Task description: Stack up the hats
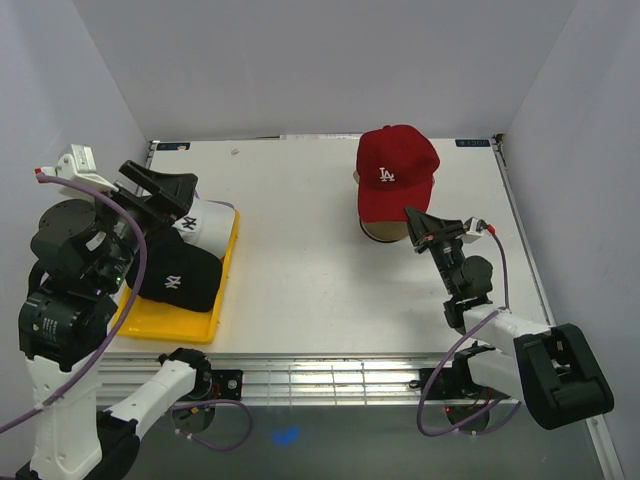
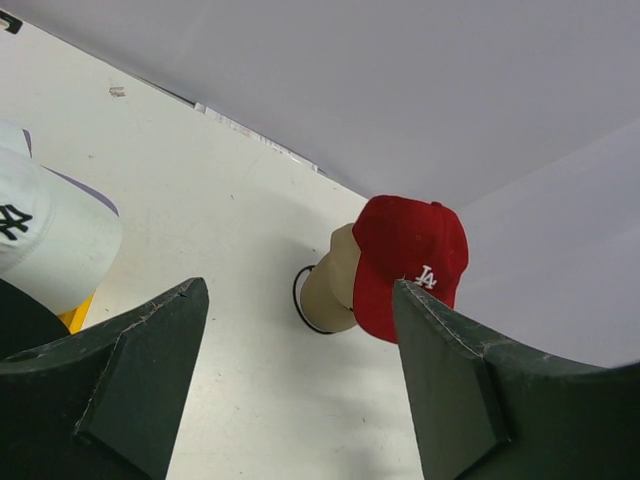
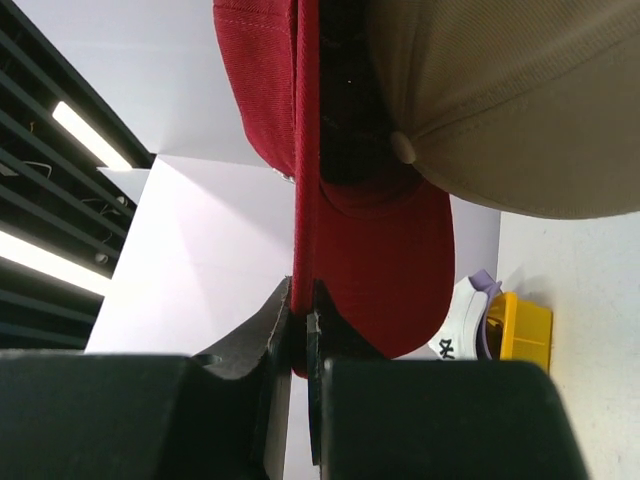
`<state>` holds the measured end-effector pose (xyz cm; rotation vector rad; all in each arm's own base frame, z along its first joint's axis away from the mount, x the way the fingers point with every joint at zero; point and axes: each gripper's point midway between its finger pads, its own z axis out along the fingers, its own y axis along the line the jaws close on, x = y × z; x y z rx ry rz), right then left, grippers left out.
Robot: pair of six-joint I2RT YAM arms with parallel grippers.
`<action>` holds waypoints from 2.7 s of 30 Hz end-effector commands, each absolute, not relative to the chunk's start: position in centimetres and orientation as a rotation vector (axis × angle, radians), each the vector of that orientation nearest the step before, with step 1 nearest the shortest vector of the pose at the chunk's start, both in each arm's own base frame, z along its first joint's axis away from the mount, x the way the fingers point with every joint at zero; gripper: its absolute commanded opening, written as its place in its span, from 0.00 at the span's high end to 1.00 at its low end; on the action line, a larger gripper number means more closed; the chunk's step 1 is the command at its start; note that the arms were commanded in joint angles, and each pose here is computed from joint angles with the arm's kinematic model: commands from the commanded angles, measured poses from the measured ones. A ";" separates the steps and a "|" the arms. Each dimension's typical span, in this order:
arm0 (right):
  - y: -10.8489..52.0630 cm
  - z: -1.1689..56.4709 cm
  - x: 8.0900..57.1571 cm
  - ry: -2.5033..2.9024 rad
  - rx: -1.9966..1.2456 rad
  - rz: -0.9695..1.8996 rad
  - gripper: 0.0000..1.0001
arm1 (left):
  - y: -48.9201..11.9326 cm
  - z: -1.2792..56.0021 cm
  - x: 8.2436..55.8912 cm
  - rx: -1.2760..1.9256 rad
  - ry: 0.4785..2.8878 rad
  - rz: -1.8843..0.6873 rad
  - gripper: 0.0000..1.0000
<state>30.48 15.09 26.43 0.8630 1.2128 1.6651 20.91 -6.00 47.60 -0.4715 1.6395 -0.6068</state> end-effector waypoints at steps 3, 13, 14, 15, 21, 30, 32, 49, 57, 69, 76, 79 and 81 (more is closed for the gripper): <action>14.7 27.4 28.7 1.118 0.824 1.769 0.92 | -6.3 47.5 20.8 -0.461 1.639 -0.623 0.16; 13.8 24.2 28.3 1.163 0.919 1.737 0.92 | -6.2 47.0 20.8 -0.461 1.649 -0.613 0.16; 13.7 23.9 28.3 1.167 0.931 1.732 0.92 | -6.2 46.9 20.8 -0.461 1.650 -0.612 0.16; 13.6 23.6 28.3 1.170 0.939 1.727 0.92 | -6.2 46.8 20.9 -0.462 1.655 -0.610 0.16; 12.5 22.3 28.4 1.181 0.986 1.712 0.92 | -6.3 46.2 21.1 -0.465 1.668 -0.604 0.16; 12.1 18.3 28.1 1.306 1.073 1.645 0.92 | -6.1 45.9 21.1 -0.468 1.671 -0.595 0.16; 12.0 17.5 28.0 1.327 1.090 1.632 0.92 | -6.1 45.8 21.1 -0.468 1.674 -0.593 0.16; 10.8 12.5 27.6 1.505 1.199 1.567 0.92 | -5.9 45.0 21.1 -0.476 1.687 -0.577 0.16; 9.7 11.1 27.9 1.548 1.223 1.513 0.89 | -5.8 44.7 21.0 -0.480 1.691 -0.570 0.16; 9.2 7.9 27.8 1.674 1.278 1.412 0.88 | -5.6 44.5 20.8 -0.486 1.691 -0.560 0.16; 9.0 6.3 27.6 1.734 1.333 1.376 0.82 | -5.5 44.5 20.8 -0.488 1.690 -0.558 0.16; 9.0 5.4 27.3 1.768 1.358 1.353 0.78 | -5.5 44.5 20.7 -0.488 1.690 -0.558 0.16; 8.8 6.1 28.4 1.767 1.328 1.350 0.74 | -5.4 44.4 20.8 -0.490 1.692 -0.554 0.16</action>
